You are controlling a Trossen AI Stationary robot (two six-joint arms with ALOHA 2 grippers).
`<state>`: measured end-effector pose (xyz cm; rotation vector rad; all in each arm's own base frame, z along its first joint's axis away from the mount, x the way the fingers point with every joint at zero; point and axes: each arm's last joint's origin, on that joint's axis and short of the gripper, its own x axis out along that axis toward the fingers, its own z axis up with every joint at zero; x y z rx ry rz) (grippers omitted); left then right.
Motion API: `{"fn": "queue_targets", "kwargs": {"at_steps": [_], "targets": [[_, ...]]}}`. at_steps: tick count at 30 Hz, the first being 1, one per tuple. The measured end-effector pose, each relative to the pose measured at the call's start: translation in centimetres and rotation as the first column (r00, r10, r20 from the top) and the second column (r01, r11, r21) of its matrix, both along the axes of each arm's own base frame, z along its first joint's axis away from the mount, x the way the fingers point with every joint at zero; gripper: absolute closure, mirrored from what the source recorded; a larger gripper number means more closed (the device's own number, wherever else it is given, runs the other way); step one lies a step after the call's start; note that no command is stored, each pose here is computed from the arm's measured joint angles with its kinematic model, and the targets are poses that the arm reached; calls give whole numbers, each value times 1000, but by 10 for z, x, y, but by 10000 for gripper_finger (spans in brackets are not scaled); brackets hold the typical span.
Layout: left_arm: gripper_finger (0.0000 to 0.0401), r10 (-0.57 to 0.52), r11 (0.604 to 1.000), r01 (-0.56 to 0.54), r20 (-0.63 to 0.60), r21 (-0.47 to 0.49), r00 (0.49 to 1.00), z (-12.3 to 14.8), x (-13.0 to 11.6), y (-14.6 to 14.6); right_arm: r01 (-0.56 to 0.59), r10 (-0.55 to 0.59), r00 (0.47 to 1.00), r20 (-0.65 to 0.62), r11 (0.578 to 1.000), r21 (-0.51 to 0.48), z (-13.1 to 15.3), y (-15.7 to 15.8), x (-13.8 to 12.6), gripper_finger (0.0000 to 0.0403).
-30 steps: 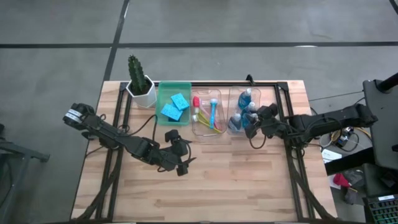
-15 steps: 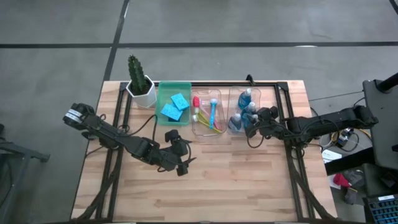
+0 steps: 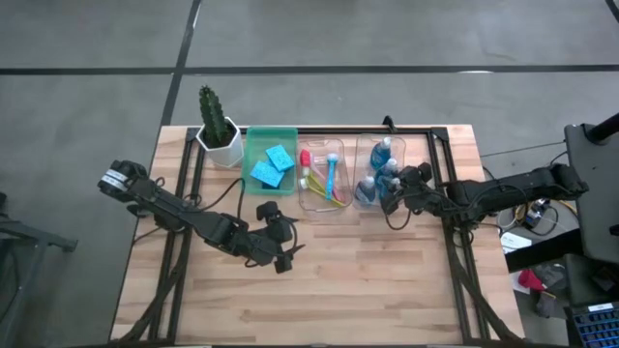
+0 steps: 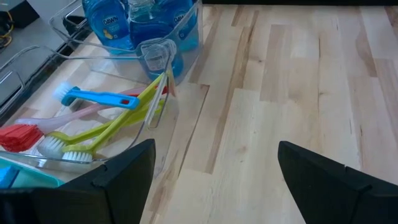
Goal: Pick & Place Kitchen Sink Supplies
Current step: Put the blue dishwashing liquid bottle into the right transparent bin, then return to Home Position
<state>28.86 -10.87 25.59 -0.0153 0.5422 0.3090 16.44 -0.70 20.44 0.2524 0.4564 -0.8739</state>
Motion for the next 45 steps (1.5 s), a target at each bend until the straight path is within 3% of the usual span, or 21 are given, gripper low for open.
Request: {"fn": "queue_targets", "kwargs": {"at_steps": [10, 14, 17, 20, 23, 26, 30, 32, 34, 38, 41, 45], "targets": [[71, 11, 1000, -11, 1, 7, 1000, -1, 0, 1, -92, 96, 995, 28, 988, -122, 59, 1, 13, 156], [71, 19, 1000, -19, 1, 14, 1000, -2, -1, 1, -102, 117, 989, 90, 983, -152, 91, 1, 16, 143], [71, 22, 1000, -22, -11, 18, 1000, -6, -2, 2, -126, 142, 985, 96, 980, -155, 97, 2, 17, 147], [84, 25, 999, -25, -22, 24, 999, -12, -4, 3, -134, 148, 986, 82, 979, -153, 94, 2, 17, 178], [120, 71, 997, -71, -8, -12, 997, -15, -4, 7, -146, 153, 987, 46, 979, -142, 86, 2, 15, 234], [180, 92, 995, -93, -20, -40, 996, -20, -3, 14, -168, 172, 985, 31, 980, -108, 76, 2, 11, 304], [295, 75, 996, -76, -36, -39, 997, -24, -2, 20, -269, 271, 962, 46, 962, -41, 64, 5, 2, 383], [358, 34, 999, -35, -27, -26, 999, -23, -1, 20, -315, 316, 946, 72, 949, -26, 58, 7, -4, 388], [388, -28, 1000, 28, 1, -13, 1000, -23, 1, 20, -357, 360, 927, 102, 933, -46, 52, 8, -11, 392], [388, -166, 986, 166, 73, 0, 983, -37, -3, 22, -508, 524, 835, 166, 851, -131, 44, 12, -23, 394], [396, -175, 985, 174, 102, 22, 979, -46, -16, 30, -583, 624, 762, 175, 777, -237, 42, 13, -32, 394], [399, -145, 989, 149, 208, -1, 967, -47, -42, 47, -583, 631, 747, 209, 773, -250, 33, 12, -44, 394]]}}
